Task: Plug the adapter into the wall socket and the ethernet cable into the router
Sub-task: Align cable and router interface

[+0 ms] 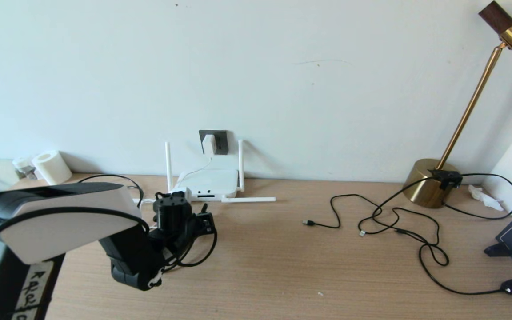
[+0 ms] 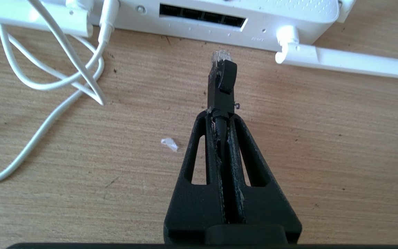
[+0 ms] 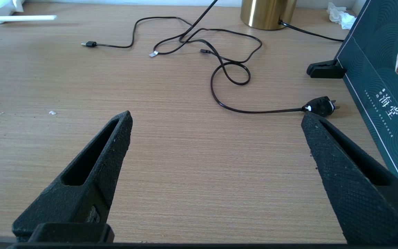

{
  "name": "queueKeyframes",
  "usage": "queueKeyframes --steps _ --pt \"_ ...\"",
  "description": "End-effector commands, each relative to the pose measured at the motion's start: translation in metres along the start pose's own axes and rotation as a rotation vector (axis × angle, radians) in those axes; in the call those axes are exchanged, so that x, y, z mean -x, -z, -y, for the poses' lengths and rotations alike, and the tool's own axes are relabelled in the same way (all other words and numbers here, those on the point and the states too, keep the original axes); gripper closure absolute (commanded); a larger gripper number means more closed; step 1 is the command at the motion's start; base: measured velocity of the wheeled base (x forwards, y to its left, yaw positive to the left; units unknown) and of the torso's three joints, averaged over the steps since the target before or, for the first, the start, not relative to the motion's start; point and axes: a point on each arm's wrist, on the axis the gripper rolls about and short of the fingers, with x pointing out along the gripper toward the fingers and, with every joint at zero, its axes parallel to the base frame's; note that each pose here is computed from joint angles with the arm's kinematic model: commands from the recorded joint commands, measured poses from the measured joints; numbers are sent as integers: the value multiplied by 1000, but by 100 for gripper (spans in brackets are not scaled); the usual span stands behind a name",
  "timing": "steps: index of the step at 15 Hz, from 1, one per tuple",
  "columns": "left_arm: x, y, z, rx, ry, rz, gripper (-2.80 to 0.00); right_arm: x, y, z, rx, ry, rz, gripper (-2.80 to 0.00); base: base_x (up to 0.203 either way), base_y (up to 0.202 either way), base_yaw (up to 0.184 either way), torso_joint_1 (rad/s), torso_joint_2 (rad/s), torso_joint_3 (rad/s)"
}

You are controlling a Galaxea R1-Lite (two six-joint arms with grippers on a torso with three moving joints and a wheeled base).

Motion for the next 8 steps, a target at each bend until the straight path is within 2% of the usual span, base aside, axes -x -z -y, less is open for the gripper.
queueKeyframes --steps 1,7,8 --pt "0 -5 0 6 -1 17 0 0 0 0 0 0 -2 -280 0 0 0 0 0 0" --pt "4 -18 -2 18 46 20 0 0 0 0 0 0 -2 -280 0 0 0 0 0 0" --pt "4 -20 -1 34 60 21 0 0 0 0 0 0 -2 -280 0 0 0 0 0 0"
